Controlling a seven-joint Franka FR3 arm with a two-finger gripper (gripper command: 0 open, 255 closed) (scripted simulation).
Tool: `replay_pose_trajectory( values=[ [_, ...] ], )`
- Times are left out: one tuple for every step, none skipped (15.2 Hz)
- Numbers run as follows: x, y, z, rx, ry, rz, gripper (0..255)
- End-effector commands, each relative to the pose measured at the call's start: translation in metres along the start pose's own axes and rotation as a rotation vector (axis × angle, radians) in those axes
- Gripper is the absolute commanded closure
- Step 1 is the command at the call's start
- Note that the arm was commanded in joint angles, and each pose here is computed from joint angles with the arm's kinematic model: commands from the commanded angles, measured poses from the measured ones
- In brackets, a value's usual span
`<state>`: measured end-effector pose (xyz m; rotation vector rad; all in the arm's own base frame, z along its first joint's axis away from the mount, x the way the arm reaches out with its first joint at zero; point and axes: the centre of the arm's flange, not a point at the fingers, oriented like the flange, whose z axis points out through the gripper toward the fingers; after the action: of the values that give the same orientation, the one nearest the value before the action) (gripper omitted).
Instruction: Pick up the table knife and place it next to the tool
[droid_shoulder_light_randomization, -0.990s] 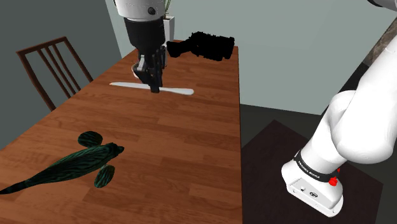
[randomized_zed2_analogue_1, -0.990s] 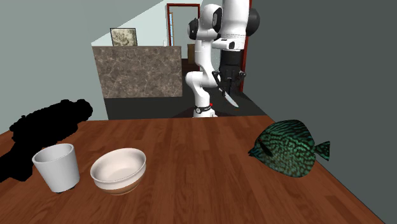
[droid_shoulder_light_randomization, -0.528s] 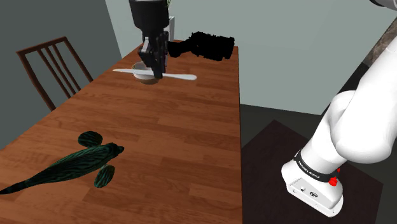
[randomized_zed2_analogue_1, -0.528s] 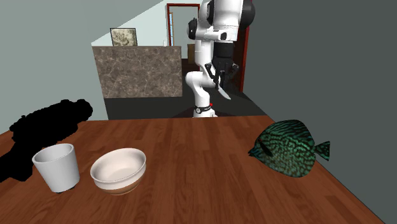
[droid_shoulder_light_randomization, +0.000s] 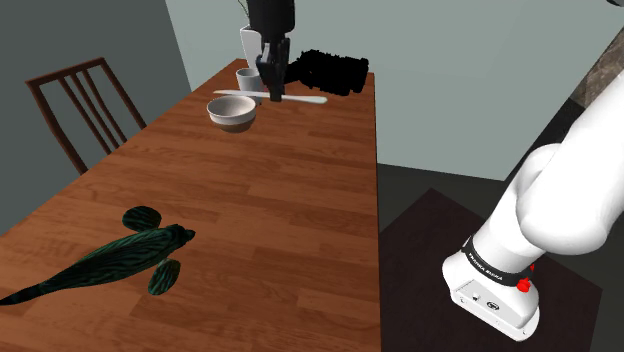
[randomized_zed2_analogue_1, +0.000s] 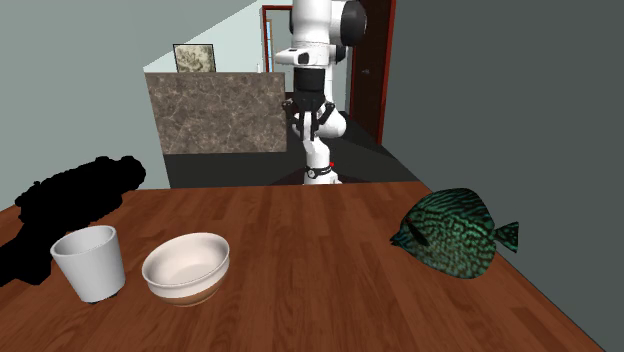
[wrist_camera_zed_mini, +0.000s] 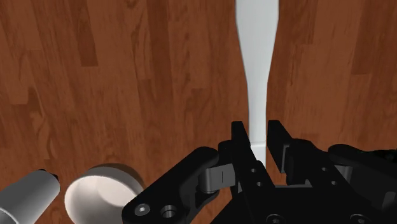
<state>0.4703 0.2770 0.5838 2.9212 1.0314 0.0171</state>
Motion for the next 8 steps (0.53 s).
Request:
replay_pose_trajectory(
  values=[
    [-0.007,0.030,-0.002,0.000,0.001,-0.001,255],
    [-0.009,0.043,-0.001,0.000,0.001,-0.001,255],
    [-0.011,0.056,0.000,0.000,0.001,-0.001,255],
    [-0.014,0.069,0.000,0.000,0.001,-0.001,255],
    [-0.016,0.082,0.001,0.000,0.001,-0.001,255],
    [-0.019,0.095,0.001,0.000,0.001,-0.001,255],
    [-0.021,0.107,0.002,0.000,0.001,-0.001,255],
    [-0.024,0.120,0.002,0.000,0.001,-0.001,255]
  ],
)
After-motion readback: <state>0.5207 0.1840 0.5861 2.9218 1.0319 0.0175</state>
